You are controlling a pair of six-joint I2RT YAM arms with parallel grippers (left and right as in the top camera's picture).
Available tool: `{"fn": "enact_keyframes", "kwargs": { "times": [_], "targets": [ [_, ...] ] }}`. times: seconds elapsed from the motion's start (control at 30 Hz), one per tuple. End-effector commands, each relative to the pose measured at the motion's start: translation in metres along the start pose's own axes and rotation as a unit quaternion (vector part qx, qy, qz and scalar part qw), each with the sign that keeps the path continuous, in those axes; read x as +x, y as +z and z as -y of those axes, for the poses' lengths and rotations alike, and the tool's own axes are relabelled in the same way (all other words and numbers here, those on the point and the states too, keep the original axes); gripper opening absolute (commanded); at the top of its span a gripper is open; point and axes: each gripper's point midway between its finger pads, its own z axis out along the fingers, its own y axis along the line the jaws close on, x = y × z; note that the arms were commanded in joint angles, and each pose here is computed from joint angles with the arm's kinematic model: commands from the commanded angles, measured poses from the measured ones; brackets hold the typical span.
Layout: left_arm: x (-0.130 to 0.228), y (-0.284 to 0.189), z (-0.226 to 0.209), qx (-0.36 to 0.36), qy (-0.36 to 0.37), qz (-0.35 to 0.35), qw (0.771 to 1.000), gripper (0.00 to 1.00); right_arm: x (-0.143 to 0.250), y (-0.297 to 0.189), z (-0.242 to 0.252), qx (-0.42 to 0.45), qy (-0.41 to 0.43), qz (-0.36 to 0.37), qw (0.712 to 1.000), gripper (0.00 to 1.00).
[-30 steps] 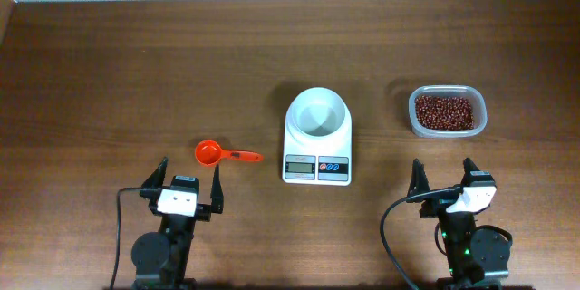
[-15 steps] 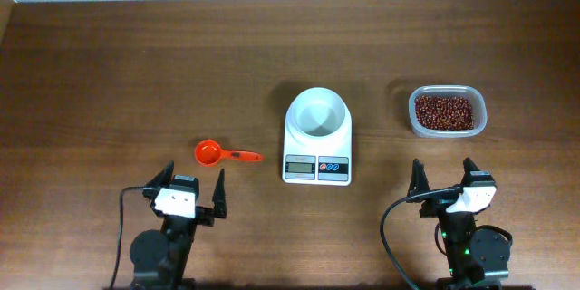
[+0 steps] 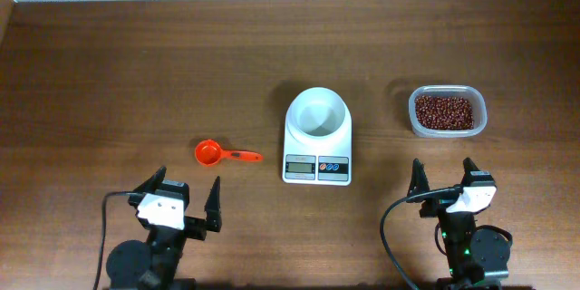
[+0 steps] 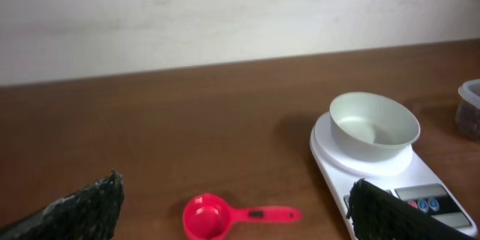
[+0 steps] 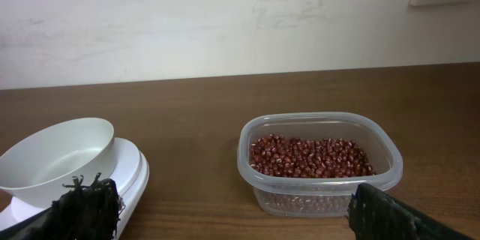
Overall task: Scoop and weigh 50g on scale
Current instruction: 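Move the left gripper over the orange-red scoop and lower onto it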
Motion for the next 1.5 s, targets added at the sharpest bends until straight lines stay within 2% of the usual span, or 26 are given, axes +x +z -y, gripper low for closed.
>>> {"fn": "enact_keyframes", "kwargs": {
  "times": [0.0,0.43,0.57,0.7,0.9,1.07,1.13,1.27,1.47],
  "targets": [
    [-0.007,-0.001,0.002,0.007,-0.006,-0.014,1.0,0.99,0.002,0.0,-0.001,-0.002,-0.001,0.0,1.0,0.99],
    [-0.041,-0.009,0.002,0.014,-0.024,-0.102,0.994,0.99,0.002,0.0,-0.001,-0.002,-0.001,0.0,1.0,0.99],
    [-0.052,-0.008,0.011,0.044,-0.036,-0.139,0.989,0.99,0.002,0.0,-0.001,-0.002,-0.001,0.0,1.0,0.99],
    [-0.032,-0.001,0.011,0.051,-0.059,-0.238,0.968,0.99,0.002,0.0,-0.001,-0.002,-0.001,0.0,1.0,0.99],
    [-0.012,0.02,0.029,0.112,-0.095,-0.299,0.943,0.99,0.002,0.0,-0.001,-0.002,-0.001,0.0,1.0,0.99],
    [-0.006,0.028,0.055,0.193,-0.136,-0.325,0.916,0.99,0.002,0.0,-0.001,-0.002,-0.001,0.0,1.0,0.99],
    [-0.007,0.032,0.059,0.207,-0.143,-0.324,0.912,0.99,0.002,0.0,-0.001,-0.002,-0.001,0.0,1.0,0.99],
    [0.0,0.041,0.059,0.211,-0.151,-0.34,0.904,0.99,0.002,0.0,-0.001,-0.002,-0.001,0.0,1.0,0.99],
    [0.003,0.046,0.055,0.2,-0.149,-0.345,0.905,0.99,0.002,0.0,-0.001,-0.002,-0.001,0.0,1.0,0.99]
  ]
}}
